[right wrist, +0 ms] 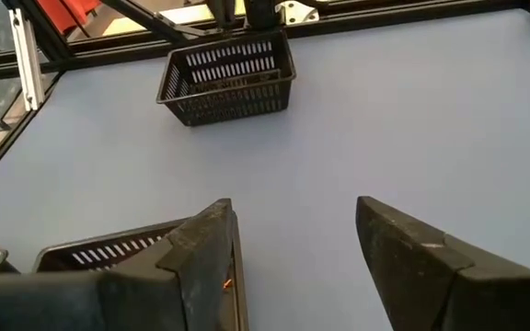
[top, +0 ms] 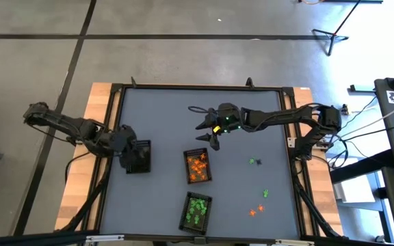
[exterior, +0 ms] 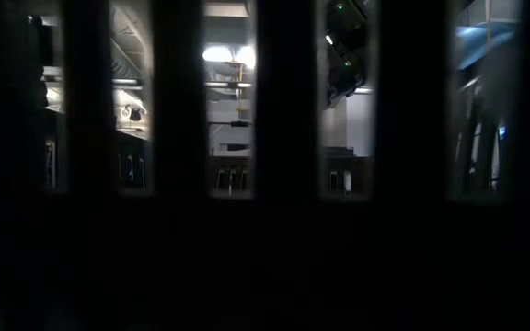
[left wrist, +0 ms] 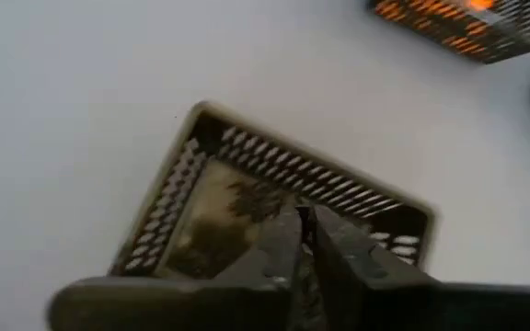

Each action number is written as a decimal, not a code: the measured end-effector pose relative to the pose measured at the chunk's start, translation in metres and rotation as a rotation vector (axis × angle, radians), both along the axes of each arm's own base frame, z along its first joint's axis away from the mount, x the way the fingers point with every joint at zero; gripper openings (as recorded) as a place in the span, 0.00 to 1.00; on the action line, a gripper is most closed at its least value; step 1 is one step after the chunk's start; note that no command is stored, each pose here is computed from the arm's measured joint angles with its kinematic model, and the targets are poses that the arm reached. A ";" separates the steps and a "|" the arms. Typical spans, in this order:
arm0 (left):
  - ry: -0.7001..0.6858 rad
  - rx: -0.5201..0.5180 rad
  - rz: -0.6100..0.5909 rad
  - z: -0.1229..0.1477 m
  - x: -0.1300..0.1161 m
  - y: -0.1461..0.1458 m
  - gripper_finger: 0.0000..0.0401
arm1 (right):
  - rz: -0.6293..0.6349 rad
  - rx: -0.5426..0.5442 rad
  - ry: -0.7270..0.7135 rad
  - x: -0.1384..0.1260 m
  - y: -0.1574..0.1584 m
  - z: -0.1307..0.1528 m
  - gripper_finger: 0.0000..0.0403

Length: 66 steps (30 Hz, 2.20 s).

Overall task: Sort Halloween decoration
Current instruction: Put the black spider toy into the top left black basket, then put the green toy skeleton into the bottom black basket

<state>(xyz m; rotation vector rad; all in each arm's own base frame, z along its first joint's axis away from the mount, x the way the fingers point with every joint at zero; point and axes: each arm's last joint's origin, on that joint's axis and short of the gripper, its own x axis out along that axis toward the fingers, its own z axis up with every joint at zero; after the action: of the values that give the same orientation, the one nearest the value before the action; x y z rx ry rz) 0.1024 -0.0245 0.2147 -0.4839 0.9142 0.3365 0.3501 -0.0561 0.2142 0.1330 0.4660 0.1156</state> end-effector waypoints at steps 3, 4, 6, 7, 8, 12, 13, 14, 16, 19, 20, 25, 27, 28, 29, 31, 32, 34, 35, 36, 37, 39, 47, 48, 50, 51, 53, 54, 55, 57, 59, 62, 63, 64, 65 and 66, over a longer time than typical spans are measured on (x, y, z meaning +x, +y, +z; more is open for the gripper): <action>-0.042 0.004 -0.039 0.002 0.005 -0.004 0.15 | -0.009 -0.002 0.011 -0.001 0.000 0.000 0.57; -0.046 0.018 -0.048 0.002 0.006 -0.005 0.19 | -0.014 -0.002 0.025 -0.003 0.000 0.001 0.57; -0.055 0.051 -0.039 0.002 0.007 -0.005 0.27 | -0.028 -0.004 0.059 -0.008 0.001 0.004 0.57; -0.060 0.069 -0.029 0.002 0.007 -0.005 0.30 | -0.042 -0.009 0.082 -0.012 0.001 0.007 0.57; -0.066 0.084 -0.019 0.002 0.007 -0.004 0.33 | -0.057 -0.016 0.098 -0.017 0.001 0.011 0.57; -0.166 0.138 0.023 0.008 0.013 -0.004 0.40 | -0.128 -0.048 0.201 -0.042 0.004 0.028 0.57; -0.207 0.162 0.023 0.011 0.016 -0.004 0.41 | -0.142 -0.052 0.239 -0.050 0.006 0.032 0.57; -0.262 0.194 0.018 0.014 0.020 -0.005 0.41 | -0.155 -0.054 0.280 -0.058 0.009 0.034 0.57; -0.396 0.262 -0.009 0.019 0.030 -0.007 0.41 | -0.193 -0.056 0.359 -0.074 0.015 0.040 0.57; -0.596 0.350 -0.099 0.016 0.045 -0.013 0.40 | -0.243 -0.054 0.483 -0.095 0.031 0.044 0.57; -0.656 0.371 -0.131 0.013 0.048 -0.014 0.39 | -0.265 -0.057 0.522 -0.102 0.036 0.045 0.57; -0.889 0.385 -0.176 -0.001 0.055 -0.017 0.37 | -0.321 -0.030 0.618 -0.128 0.067 0.040 0.57; -0.959 0.391 -0.167 -0.004 0.056 -0.018 0.35 | -0.328 0.005 0.654 -0.137 0.079 0.031 0.57; -0.987 0.398 -0.165 -0.004 0.057 -0.018 0.35 | -0.338 0.023 0.680 -0.141 0.085 0.026 0.57; -1.009 0.401 -0.162 -0.004 0.058 -0.018 0.34 | -0.350 0.038 0.709 -0.146 0.090 0.020 0.57; -1.043 0.413 -0.177 -0.004 0.062 -0.020 0.32 | -0.375 0.062 0.765 -0.154 0.099 0.006 0.57; -1.054 0.420 -0.192 -0.005 0.064 -0.021 0.32 | -0.389 0.069 0.793 -0.159 0.103 0.000 0.57; -1.077 0.431 -0.219 -0.004 0.068 -0.023 0.31 | -0.416 0.086 0.852 -0.169 0.110 -0.013 0.57; -1.077 0.433 -0.232 -0.005 0.070 -0.024 0.30 | -0.433 0.096 0.879 -0.173 0.112 -0.019 0.57; -1.076 0.432 -0.241 -0.005 0.072 -0.025 0.30 | -0.450 0.107 0.900 -0.178 0.115 -0.023 0.57; -1.071 0.432 -0.245 -0.006 0.075 -0.026 0.30 | -0.466 0.118 0.920 -0.181 0.117 -0.027 0.57; -1.058 0.434 -0.250 -0.006 0.080 -0.028 0.29 | -0.486 0.151 0.950 -0.188 0.123 -0.034 0.57; -1.001 0.439 -0.263 -0.012 0.095 -0.033 0.28 | -0.530 0.310 0.977 -0.204 0.158 -0.037 0.57; -1.003 0.439 -0.262 -0.011 0.097 -0.034 0.28 | -0.546 0.342 0.975 -0.206 0.162 -0.037 0.57; -1.000 0.439 -0.265 -0.011 0.099 -0.034 0.28 | -0.576 0.416 0.958 -0.208 0.171 -0.036 0.57; -1.001 0.437 -0.267 -0.011 0.100 -0.035 0.28 | -0.587 0.449 0.938 -0.208 0.175 -0.036 0.57; -1.000 0.436 -0.269 -0.011 0.100 -0.035 0.28 | -0.613 0.494 0.885 -0.210 0.183 -0.035 0.57; -1.000 0.436 -0.269 -0.011 0.100 -0.035 0.28 | -0.623 0.514 0.866 -0.210 0.188 -0.036 0.57; -1.000 0.435 -0.269 -0.011 0.100 -0.035 0.28 | -0.629 0.528 0.857 -0.211 0.192 -0.037 0.57; -1.000 0.435 -0.269 -0.011 0.100 -0.035 0.27 | -0.656 0.542 0.870 -0.214 0.198 -0.041 0.57; -1.001 0.434 -0.269 -0.011 0.100 -0.035 0.27 | -0.696 0.550 0.899 -0.216 0.203 -0.046 0.57; -1.001 0.426 -0.265 -0.011 0.100 -0.035 0.27 | -0.735 0.564 0.959 -0.219 0.210 -0.054 0.57; -1.002 0.421 -0.263 -0.011 0.100 -0.035 0.26 | -0.741 0.574 0.974 -0.219 0.213 -0.056 0.57; -1.003 0.416 -0.261 -0.011 0.100 -0.035 0.26 | -0.744 0.581 0.979 -0.219 0.215 -0.058 0.57; -1.003 0.414 -0.260 -0.011 0.100 -0.035 0.26 | -0.747 0.588 0.981 -0.218 0.218 -0.060 0.57; -1.003 0.413 -0.260 -0.011 0.100 -0.035 0.26 | -0.752 0.600 0.981 -0.217 0.220 -0.062 0.57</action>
<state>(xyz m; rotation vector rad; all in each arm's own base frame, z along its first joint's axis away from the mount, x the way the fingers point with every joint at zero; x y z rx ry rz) 0.2026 -0.0595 0.2041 -0.1002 -0.0827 0.0116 0.1327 0.1635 0.1522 0.9671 1.3156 -0.5877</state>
